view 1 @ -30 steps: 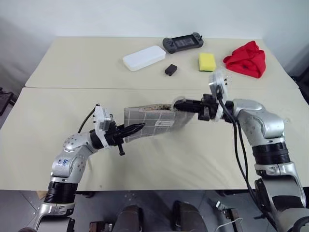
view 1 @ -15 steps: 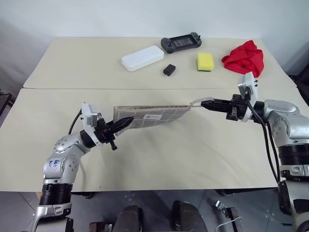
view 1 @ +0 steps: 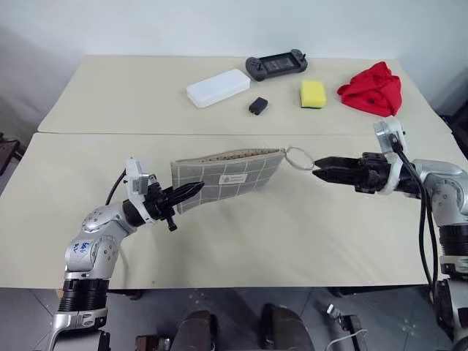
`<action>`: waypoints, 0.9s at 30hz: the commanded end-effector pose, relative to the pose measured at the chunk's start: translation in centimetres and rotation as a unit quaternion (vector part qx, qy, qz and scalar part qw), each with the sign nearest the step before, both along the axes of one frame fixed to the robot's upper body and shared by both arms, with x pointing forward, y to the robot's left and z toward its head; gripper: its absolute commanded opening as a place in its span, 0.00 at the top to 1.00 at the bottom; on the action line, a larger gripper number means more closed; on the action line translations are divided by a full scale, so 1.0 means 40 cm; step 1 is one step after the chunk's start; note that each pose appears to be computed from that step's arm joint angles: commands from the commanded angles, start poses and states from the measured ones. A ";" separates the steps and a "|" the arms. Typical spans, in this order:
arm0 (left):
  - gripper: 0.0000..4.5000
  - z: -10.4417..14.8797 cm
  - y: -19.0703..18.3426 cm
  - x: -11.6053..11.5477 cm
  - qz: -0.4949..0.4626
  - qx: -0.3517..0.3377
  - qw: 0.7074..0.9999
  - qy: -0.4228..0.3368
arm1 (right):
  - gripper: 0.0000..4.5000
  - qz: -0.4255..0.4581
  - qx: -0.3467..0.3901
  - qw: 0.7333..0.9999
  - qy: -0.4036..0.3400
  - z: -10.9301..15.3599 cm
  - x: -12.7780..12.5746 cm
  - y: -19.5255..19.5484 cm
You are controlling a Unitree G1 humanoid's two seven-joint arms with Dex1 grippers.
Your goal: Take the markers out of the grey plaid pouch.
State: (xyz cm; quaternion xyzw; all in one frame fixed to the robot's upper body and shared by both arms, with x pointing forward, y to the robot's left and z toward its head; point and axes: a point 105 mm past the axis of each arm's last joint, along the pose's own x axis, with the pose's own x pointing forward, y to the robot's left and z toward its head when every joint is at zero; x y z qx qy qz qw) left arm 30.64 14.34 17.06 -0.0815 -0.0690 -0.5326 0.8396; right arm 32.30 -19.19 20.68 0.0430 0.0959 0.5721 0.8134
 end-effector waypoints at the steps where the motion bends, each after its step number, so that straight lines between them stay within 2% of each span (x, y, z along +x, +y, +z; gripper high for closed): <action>1: 1.00 0.044 -0.011 -0.011 -0.035 -0.046 0.998 0.003 | 0.26 0.016 -0.030 0.999 -0.009 -0.028 -0.053 -0.035; 3: 1.00 0.047 -0.014 -0.018 -0.058 -0.067 0.996 0.030 | 0.12 -0.003 -0.060 0.998 -0.016 -0.064 -0.064 -0.078; 6: 1.00 0.042 -0.022 -0.020 -0.081 -0.076 0.992 0.055 | 0.12 -0.076 -0.097 0.992 -0.029 -0.093 -0.055 -0.178; 8: 1.00 0.032 -0.038 -0.021 -0.092 -0.058 0.993 0.052 | 0.12 -0.124 -0.112 0.985 -0.053 -0.086 -0.043 -0.233; 11: 1.00 0.010 -0.080 -0.019 -0.114 -0.020 0.993 0.026 | 0.12 -0.191 -0.107 0.971 -0.100 -0.015 -0.020 -0.305; 15: 1.00 -0.019 -0.148 -0.021 -0.155 0.003 0.988 0.009 | 0.12 -0.231 -0.095 0.955 -0.161 0.105 -0.014 -0.355; 18: 1.00 -0.040 -0.189 -0.009 -0.155 0.019 0.987 -0.020 | 0.25 -0.206 -0.092 0.952 -0.206 0.172 -0.014 -0.323; 22: 1.00 -0.045 -0.207 0.010 -0.132 0.021 0.990 -0.049 | 0.55 -0.122 -0.085 0.963 -0.225 0.202 -0.021 -0.218; 26: 1.00 -0.065 -0.217 0.009 -0.127 0.036 0.989 -0.068 | 0.86 0.040 -0.117 0.973 -0.197 0.145 -0.050 0.002; 27: 1.00 -0.067 -0.218 0.007 -0.128 0.035 0.989 -0.068 | 0.94 0.062 -0.122 0.972 -0.194 0.133 -0.059 0.031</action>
